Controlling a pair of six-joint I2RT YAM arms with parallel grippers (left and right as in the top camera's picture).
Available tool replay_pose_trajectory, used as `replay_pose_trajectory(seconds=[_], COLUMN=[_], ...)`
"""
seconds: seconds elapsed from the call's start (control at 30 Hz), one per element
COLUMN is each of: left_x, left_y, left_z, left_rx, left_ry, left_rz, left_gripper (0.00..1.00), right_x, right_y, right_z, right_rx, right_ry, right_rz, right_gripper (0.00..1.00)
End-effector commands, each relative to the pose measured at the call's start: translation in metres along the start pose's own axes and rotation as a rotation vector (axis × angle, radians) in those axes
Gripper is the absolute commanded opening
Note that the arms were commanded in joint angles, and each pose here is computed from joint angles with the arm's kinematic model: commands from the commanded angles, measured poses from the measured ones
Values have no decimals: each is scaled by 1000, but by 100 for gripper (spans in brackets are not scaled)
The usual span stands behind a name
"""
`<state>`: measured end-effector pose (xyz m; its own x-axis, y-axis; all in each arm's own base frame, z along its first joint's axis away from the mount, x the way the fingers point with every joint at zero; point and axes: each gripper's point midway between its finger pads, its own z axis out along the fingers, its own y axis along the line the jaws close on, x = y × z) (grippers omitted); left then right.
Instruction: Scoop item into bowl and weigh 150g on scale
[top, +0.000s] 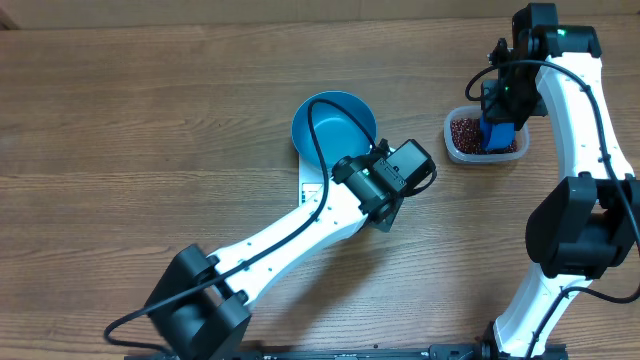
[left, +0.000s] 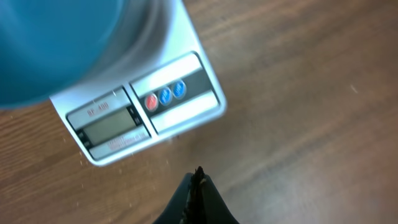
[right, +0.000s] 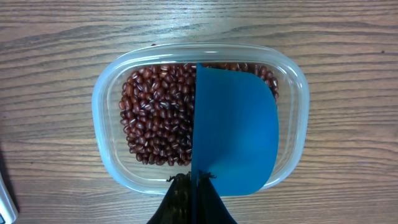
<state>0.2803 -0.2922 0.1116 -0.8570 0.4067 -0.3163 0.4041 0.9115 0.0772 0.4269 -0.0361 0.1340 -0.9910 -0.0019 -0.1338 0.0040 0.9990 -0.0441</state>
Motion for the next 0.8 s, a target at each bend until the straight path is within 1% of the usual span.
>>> replay_pose_trajectory(seconds=[0.0, 0.1, 0.17, 0.37, 0.43, 0.47, 0.53, 0.63, 0.77], left_x=[-8, -15, -12, -17, -19, -21, -23, -23, -17], left_y=[16, 22, 30, 48, 45, 37, 36, 41, 39], left_z=[29, 50, 60, 65, 67, 70, 73, 80, 94], left_rx=[-90, -124, -144, -159, -138, -105, -110, -102, -24], left_ry=[-7, -14, 9, 14, 7, -2, -19, -28, -9], left_rz=[-77, -92, -100, -140, -123, -74, -43, -52, -48], left_gripper=[4, 4, 4, 4, 4, 4, 4, 4, 4], right_x=[0, 0, 0, 0, -1, -1, -2, -2, -2], right_y=[2, 2, 2, 2, 2, 1, 1, 1, 1], right_z=[5, 5, 5, 5, 5, 5, 5, 5, 5], right_rx=[-16, -16, -16, -16, -16, -15, -15, -15, -15], right_ry=[9, 7, 7, 6, 5, 2, 1, -1, 0], right_rz=[9, 9, 9, 9, 8, 8, 5, 5, 5], right_gripper=[4, 4, 4, 4, 4, 4, 4, 4, 4])
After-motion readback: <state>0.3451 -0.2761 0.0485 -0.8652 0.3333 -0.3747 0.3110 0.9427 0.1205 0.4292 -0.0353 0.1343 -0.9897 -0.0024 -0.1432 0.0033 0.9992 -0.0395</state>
